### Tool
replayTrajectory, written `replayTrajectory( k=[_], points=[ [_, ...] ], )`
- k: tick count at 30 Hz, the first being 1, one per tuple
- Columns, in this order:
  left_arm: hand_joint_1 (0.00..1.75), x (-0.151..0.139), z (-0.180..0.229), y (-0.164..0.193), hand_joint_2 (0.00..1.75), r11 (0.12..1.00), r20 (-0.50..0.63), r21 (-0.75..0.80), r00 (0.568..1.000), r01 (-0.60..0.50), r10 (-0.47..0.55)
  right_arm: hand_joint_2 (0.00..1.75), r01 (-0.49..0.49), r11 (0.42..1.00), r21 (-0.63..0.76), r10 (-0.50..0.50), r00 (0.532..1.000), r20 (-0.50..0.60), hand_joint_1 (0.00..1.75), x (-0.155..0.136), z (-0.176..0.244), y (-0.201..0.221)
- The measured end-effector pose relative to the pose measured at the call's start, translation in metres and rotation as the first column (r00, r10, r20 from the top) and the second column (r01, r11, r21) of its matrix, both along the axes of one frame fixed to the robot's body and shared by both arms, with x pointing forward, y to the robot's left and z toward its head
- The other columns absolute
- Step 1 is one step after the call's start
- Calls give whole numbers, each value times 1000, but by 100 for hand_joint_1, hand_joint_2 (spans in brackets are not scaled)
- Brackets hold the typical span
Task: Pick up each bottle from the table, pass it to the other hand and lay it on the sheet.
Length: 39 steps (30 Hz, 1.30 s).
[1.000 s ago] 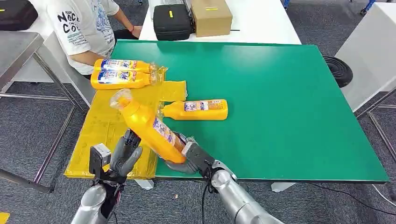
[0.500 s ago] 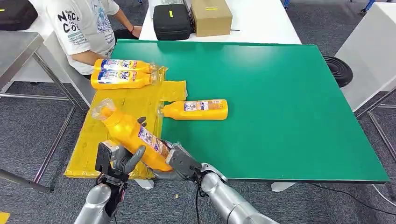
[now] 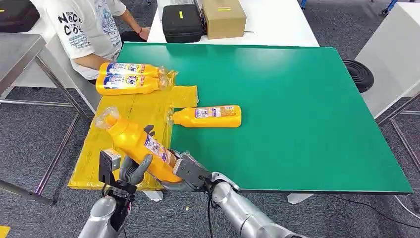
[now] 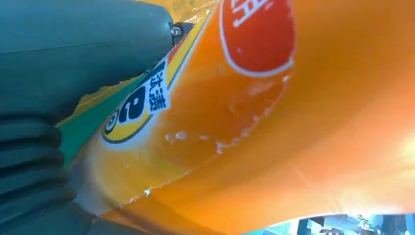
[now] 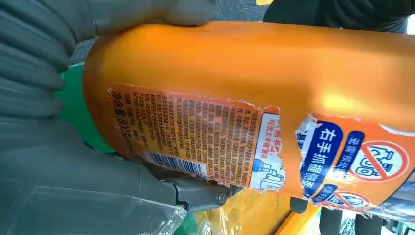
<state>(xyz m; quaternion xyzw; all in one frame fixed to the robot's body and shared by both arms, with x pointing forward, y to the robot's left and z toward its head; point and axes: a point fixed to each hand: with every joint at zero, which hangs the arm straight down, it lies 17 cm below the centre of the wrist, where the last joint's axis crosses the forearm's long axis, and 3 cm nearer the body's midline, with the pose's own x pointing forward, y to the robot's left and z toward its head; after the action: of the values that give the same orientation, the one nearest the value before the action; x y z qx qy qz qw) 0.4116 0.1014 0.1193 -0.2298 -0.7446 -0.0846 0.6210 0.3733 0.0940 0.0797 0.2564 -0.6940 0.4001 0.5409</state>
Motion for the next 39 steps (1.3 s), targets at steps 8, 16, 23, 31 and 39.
replayTrajectory(
  k=[8,16,23,31,39],
  points=[
    [175,-1,2,1,175,1000,8,-15,1000,3,-3,175,-10,1000,-11,10,1000,3,175,-1,-1,1],
    [175,0,6,6,175,999,20,-41,1000,2,-1,175,-28,999,-21,28,1000,8,175,-2,0,4],
    [175,1,12,11,175,998,35,-55,999,-7,9,175,-42,999,-23,42,999,11,175,-5,1,8],
    [175,1,17,13,175,996,45,-87,999,-1,5,175,-48,999,-25,48,999,12,0,-6,1,9],
    [175,20,38,34,175,993,125,-53,985,-109,115,0,-29,993,-118,27,1000,-17,0,-10,-26,4]
  ],
)
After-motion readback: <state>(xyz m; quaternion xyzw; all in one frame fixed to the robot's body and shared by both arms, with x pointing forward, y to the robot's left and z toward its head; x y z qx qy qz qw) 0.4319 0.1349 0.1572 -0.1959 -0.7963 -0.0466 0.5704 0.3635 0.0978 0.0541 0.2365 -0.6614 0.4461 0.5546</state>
